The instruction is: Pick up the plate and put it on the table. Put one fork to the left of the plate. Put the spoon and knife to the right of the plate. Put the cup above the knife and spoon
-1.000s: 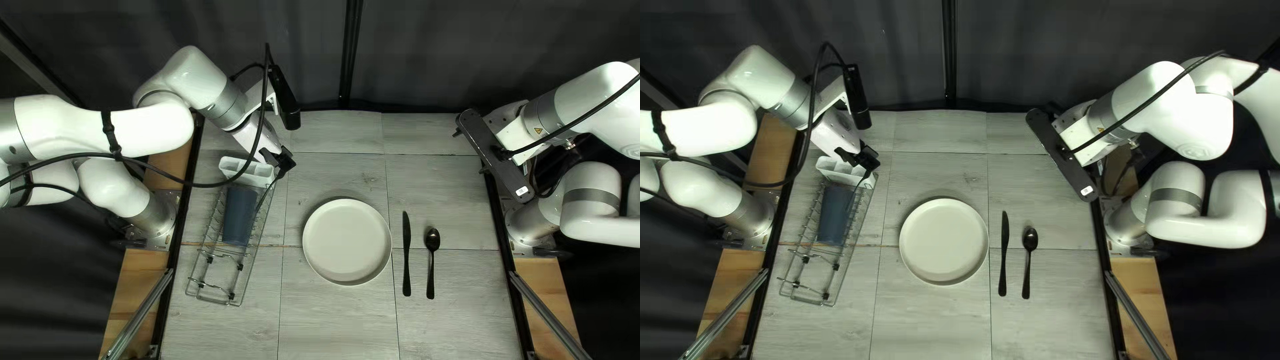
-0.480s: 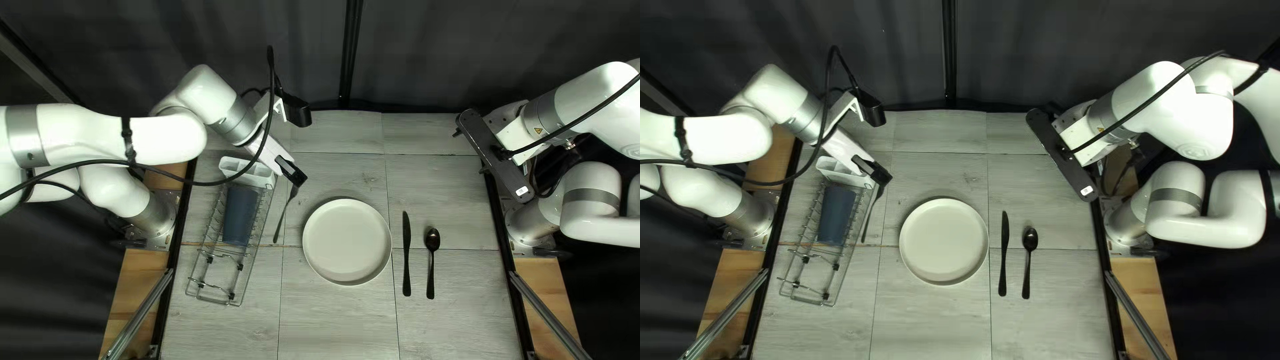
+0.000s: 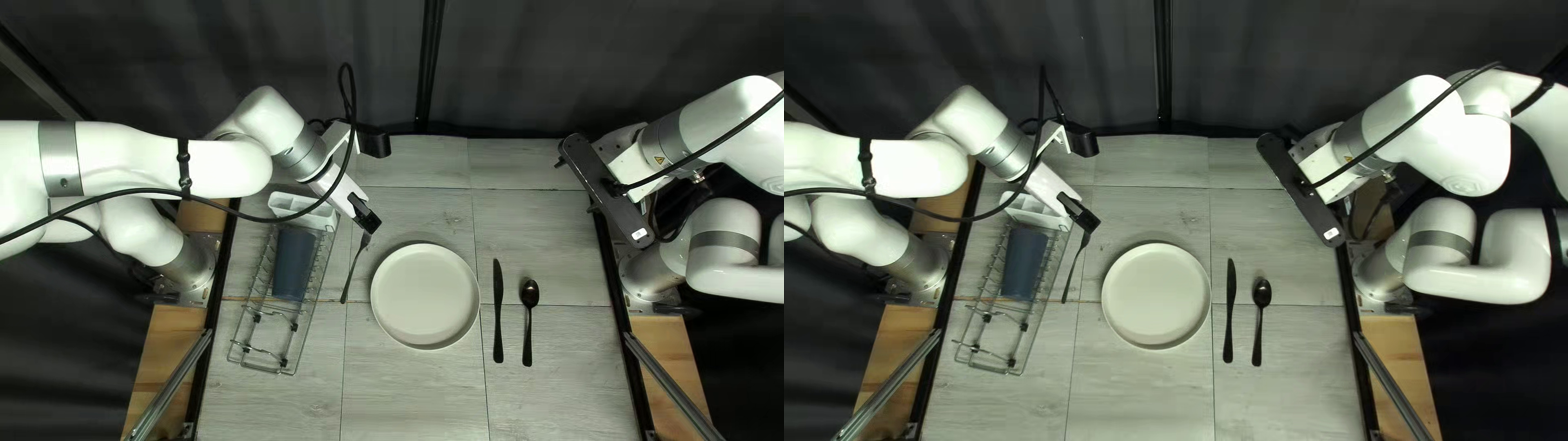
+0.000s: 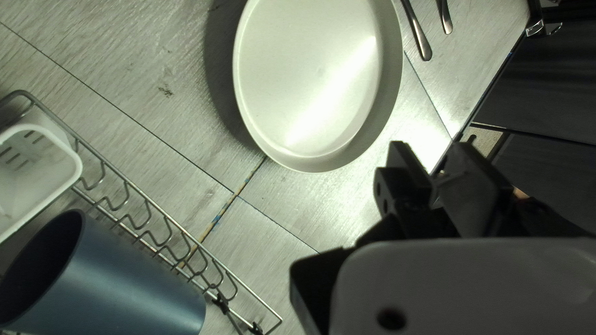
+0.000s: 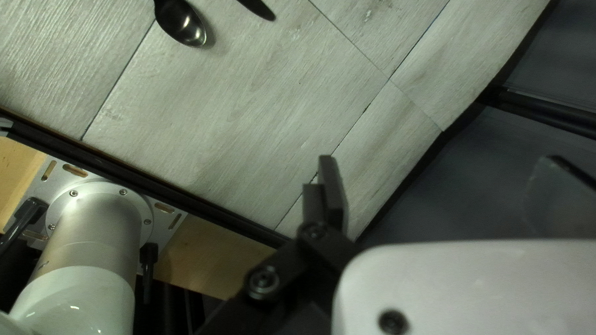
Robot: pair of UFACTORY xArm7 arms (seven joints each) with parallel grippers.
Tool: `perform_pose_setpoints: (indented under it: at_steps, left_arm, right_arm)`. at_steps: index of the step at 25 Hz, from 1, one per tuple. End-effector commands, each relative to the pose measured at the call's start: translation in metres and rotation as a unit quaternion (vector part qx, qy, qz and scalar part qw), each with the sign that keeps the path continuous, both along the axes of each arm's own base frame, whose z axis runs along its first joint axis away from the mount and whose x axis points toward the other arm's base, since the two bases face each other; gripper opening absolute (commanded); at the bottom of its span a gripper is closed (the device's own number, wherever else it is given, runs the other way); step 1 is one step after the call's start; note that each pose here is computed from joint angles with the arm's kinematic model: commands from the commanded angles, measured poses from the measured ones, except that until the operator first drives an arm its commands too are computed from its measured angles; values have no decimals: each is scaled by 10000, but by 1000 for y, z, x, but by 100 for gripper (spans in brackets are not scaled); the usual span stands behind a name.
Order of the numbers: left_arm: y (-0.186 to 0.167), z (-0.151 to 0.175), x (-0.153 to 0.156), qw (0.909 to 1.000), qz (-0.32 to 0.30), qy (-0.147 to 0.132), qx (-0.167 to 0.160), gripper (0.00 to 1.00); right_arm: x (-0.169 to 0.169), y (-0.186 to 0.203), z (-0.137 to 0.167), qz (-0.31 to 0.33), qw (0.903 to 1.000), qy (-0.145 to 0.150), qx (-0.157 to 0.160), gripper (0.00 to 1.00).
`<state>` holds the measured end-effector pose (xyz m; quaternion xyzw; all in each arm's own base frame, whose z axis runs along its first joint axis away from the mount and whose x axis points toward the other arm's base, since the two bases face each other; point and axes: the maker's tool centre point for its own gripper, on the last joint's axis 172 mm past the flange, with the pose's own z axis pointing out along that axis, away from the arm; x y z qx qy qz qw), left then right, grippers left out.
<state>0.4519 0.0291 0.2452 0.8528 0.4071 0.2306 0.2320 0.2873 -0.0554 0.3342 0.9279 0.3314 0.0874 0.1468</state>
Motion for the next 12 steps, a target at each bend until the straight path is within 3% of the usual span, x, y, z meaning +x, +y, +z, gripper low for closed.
perform_pose_setpoints:
  at_steps: [1, 4, 9, 12]
  left_arm:
    - [-34, -33, 32, 9989, 355, 265, -159, 0]
    - [-48, -48, 37, 9953, 648, 680, -226, 0]
    - [-59, -56, 17, 9865, 1042, 1217, -331, 0]
    - [-70, -56, 10, 9764, 1357, 1609, -474, 0]
  right_arm:
    - [0, 0, 0, 0, 10000, 0, 0, 100]
    - [0, 0, 0, 0, 10000, 0, 0, 100]
    - [0, 0, 0, 0, 10000, 0, 0, 100]
    - [0, 0, 0, 0, 10000, 0, 0, 100]
